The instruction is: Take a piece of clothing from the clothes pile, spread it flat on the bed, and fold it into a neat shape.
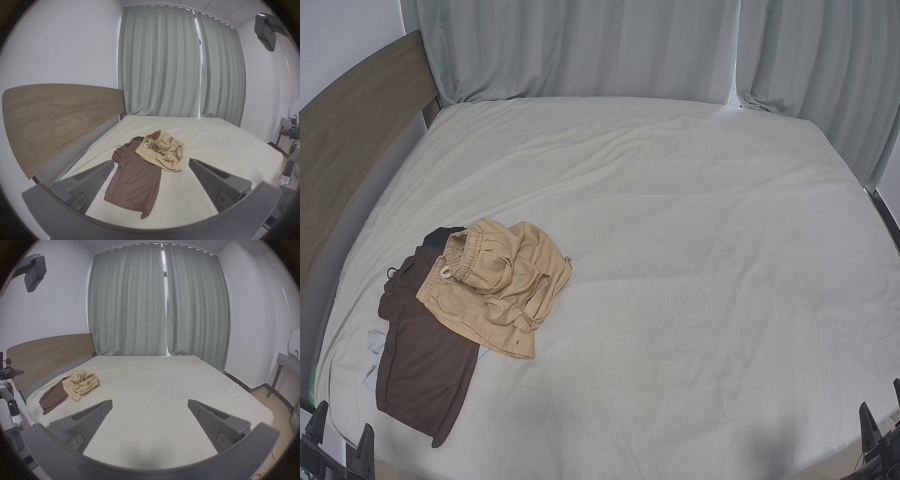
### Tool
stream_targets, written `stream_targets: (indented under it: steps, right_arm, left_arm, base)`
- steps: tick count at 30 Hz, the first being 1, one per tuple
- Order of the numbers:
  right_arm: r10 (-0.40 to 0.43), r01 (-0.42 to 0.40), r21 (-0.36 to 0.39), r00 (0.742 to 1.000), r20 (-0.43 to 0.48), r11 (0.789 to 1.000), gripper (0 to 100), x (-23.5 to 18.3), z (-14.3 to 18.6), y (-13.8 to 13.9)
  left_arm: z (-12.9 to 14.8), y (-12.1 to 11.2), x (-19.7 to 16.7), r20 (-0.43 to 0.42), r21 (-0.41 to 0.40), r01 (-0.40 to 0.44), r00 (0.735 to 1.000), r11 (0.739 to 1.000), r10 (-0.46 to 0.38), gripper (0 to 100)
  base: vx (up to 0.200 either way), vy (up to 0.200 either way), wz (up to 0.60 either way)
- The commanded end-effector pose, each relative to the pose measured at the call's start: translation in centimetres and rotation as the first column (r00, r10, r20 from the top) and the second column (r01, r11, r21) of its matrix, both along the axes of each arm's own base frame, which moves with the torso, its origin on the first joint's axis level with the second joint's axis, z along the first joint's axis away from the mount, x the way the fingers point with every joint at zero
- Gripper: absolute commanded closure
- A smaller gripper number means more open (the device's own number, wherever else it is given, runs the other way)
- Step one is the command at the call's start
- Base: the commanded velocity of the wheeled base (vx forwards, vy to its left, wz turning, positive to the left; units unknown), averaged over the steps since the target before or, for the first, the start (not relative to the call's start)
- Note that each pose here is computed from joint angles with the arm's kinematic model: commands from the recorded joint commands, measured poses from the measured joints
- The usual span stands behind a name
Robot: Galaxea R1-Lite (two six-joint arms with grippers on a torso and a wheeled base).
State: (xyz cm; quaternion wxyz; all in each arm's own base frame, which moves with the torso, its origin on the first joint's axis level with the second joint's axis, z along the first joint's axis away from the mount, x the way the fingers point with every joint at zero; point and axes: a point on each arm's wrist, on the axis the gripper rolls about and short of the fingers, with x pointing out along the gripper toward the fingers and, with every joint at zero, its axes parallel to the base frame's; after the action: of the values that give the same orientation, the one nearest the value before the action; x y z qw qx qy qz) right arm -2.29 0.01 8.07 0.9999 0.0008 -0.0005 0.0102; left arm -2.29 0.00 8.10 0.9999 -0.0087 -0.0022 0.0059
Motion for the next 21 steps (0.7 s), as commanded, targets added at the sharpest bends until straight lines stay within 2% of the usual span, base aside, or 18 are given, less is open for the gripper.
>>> stream_targets:
  steps: [1, 8, 10, 12, 13, 14, 15, 18, 21]
  right_arm:
    - [0.001, -0.001, 0.000, 1.000, 0.000, 1.000, 0, 0.0, -0.5, 0.0]
    - [0.003, -0.003, 0.001, 1.000, 0.000, 1.000, 0, 0.0, -0.5, 0.0]
    - [0.003, -0.003, 0.001, 1.000, 0.000, 1.000, 0, 0.0, -0.5, 0.0]
    - [0.003, -0.003, 0.001, 1.000, 0.000, 1.000, 0, 0.0, -0.5, 0.0]
    - [0.003, -0.003, 0.000, 1.000, -0.001, 1.000, 0, 0.0, -0.5, 0.0]
    - [0.003, -0.003, 0.000, 1.000, 0.000, 1.000, 0, 0.0, -0.5, 0.0]
    - [0.001, -0.001, 0.000, 1.000, -0.001, 1.000, 0, 0.0, -0.5, 0.0]
    - [0.004, -0.004, 0.001, 1.000, 0.000, 1.000, 0, 0.0, -0.5, 0.0]
    - [0.001, -0.001, 0.000, 1.000, 0.000, 1.000, 0, 0.0, -0.5, 0.0]
  left_arm:
    - [-0.5, 0.0, 0.0, -0.004, 0.002, 0.001, 1.000, 1.000, -0.001, 0]
    - [-0.5, 0.0, 0.0, 0.000, 0.010, 0.004, 1.000, 1.000, -0.004, 0]
    - [0.3, 0.0, -0.1, 0.052, 0.000, 0.004, 0.999, 1.000, -0.004, 0]
    - [3.9, -0.1, -1.0, 0.191, 0.000, 0.008, 0.982, 1.000, -0.008, 0]
    - [5.1, -0.1, -1.0, 0.200, 0.000, 0.012, 0.980, 1.000, -0.012, 0]
    - [5.2, -0.1, -1.0, 0.195, 0.001, 0.014, 0.981, 1.000, -0.014, 0]
    - [6.0, -0.1, -0.5, 0.149, 0.001, 0.028, 0.989, 1.000, -0.027, 0]
    - [5.4, -0.1, -0.1, 0.091, -0.011, 0.072, 0.993, 0.997, -0.070, 0]
    - [4.9, -0.2, 0.2, 0.042, -0.063, 0.132, 0.991, 0.989, -0.130, 0]
  base:
    - [0.000, 0.000, 0.00]
    - [0.000, 0.000, 0.00]
    - [0.000, 0.000, 0.00]
    - [0.000, 0.000, 0.00]
    - [0.000, 0.000, 0.00]
    - [0.000, 0.000, 0.00]
    - [0.000, 0.000, 0.00]
    - [0.000, 0.000, 0.00]
    - [0.000, 0.000, 0.00]
